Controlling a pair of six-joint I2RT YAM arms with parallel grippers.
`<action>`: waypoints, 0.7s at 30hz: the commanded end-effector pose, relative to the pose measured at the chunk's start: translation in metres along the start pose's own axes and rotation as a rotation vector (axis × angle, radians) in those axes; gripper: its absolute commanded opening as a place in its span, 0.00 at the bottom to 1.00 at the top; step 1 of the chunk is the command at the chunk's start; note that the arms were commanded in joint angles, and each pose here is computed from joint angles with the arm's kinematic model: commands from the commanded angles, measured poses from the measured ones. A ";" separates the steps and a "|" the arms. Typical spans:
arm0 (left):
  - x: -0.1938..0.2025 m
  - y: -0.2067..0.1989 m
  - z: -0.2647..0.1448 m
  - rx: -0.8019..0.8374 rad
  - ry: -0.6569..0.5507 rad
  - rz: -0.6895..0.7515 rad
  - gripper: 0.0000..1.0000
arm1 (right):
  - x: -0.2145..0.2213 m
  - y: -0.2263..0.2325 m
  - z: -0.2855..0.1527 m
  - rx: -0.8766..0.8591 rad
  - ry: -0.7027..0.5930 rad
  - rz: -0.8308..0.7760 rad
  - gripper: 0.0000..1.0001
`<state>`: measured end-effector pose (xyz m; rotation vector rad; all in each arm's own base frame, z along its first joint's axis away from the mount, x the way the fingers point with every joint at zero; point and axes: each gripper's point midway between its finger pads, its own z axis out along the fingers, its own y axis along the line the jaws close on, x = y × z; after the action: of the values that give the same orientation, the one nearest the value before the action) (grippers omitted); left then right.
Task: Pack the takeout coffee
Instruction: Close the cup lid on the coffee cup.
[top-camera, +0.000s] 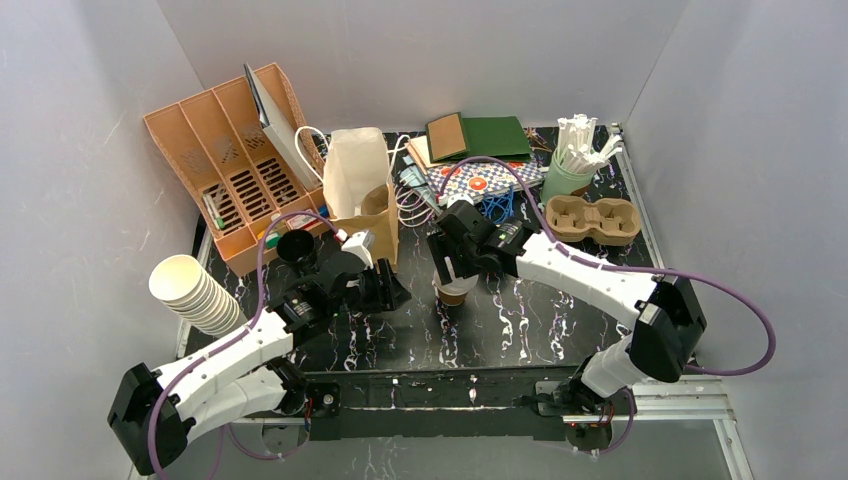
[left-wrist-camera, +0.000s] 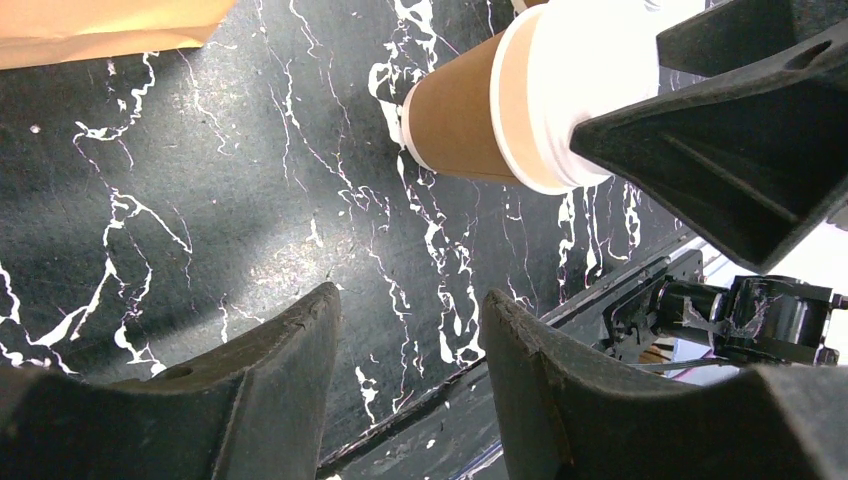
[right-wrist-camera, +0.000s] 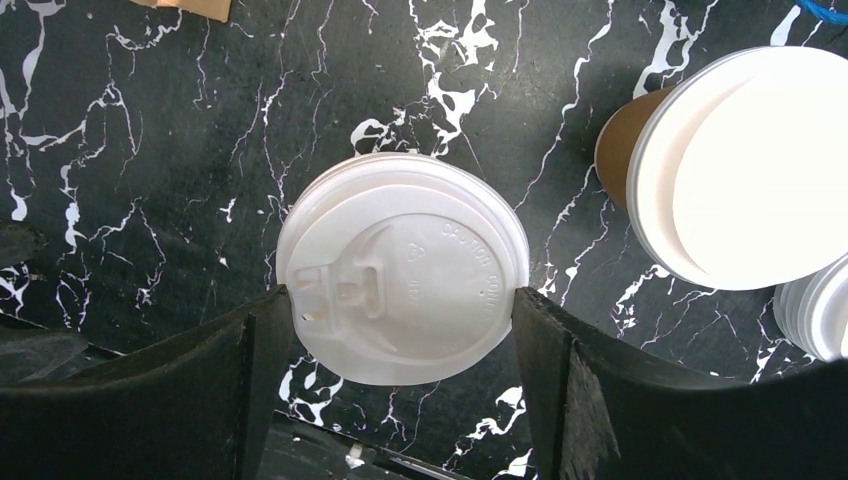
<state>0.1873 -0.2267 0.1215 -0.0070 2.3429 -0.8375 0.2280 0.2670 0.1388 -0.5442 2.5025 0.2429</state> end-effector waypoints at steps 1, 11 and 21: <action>-0.005 -0.001 -0.002 0.009 -0.027 -0.004 0.52 | -0.003 0.003 0.003 -0.005 -0.006 -0.013 0.84; -0.007 -0.002 0.004 0.024 -0.044 -0.020 0.51 | 0.003 0.008 0.008 -0.018 0.020 -0.023 0.84; -0.007 -0.006 0.018 0.061 -0.070 -0.044 0.44 | 0.004 0.011 0.012 -0.004 0.026 -0.036 0.84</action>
<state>0.1949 -0.2356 0.1179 -0.0380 2.2926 -0.8918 0.2229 0.2725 0.1230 -0.5881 2.5405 0.2260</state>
